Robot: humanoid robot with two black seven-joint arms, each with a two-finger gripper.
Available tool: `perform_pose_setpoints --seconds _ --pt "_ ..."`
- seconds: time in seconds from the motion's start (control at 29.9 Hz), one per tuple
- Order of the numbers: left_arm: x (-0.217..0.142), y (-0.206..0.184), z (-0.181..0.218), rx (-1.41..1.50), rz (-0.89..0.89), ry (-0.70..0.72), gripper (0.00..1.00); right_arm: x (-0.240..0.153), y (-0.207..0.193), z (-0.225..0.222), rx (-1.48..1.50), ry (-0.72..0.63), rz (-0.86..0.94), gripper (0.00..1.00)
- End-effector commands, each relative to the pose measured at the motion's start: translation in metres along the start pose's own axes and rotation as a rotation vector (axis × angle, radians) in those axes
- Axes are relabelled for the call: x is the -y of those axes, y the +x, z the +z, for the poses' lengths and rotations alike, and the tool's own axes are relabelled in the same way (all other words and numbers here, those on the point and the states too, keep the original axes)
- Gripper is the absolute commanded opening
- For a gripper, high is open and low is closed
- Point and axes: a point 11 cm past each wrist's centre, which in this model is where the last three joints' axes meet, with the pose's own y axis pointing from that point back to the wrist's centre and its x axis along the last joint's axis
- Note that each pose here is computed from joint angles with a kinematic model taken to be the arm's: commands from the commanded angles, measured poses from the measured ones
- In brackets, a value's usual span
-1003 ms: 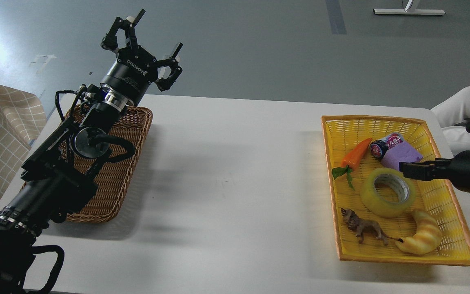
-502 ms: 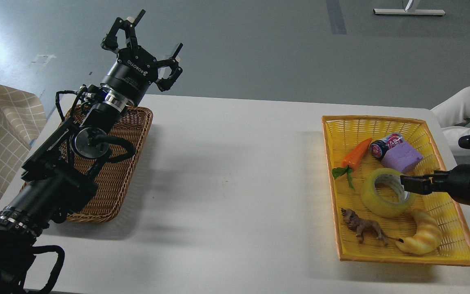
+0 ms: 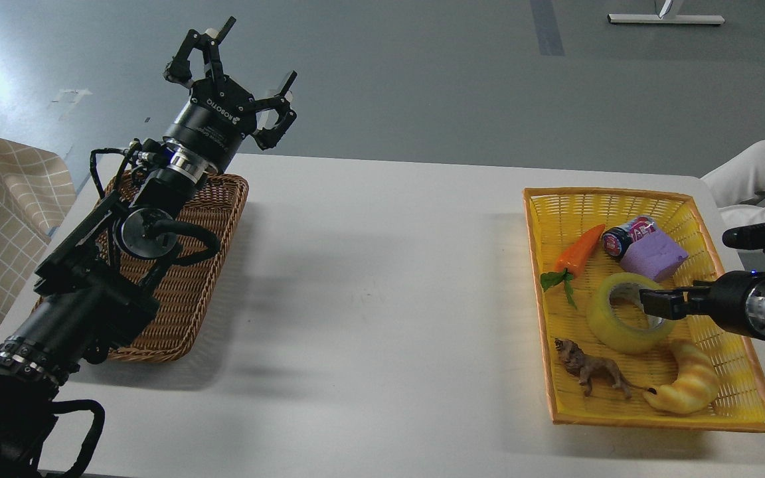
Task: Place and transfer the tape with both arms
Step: 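Lower the right gripper into the yellow tape roll's hole and grip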
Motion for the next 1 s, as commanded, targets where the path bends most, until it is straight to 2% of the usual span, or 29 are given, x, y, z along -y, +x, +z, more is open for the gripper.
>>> perform_pose_setpoints --seconds 0.0,0.3,0.7,0.97 --pt "0.000 0.000 0.000 0.001 0.001 0.000 0.98 0.005 -0.005 -0.001 -0.003 -0.001 -0.011 0.86" --pt "-0.001 0.001 0.002 0.005 0.002 0.000 0.98 0.013 -0.008 -0.002 0.013 -0.002 -0.018 0.82" --pt "0.000 0.000 0.002 0.001 0.000 -0.003 0.98 0.019 -0.008 -0.005 0.022 0.004 -0.022 0.82" --pt "0.000 0.001 0.004 0.006 0.000 -0.004 0.98 0.020 -0.010 -0.006 0.024 0.008 -0.026 0.76"
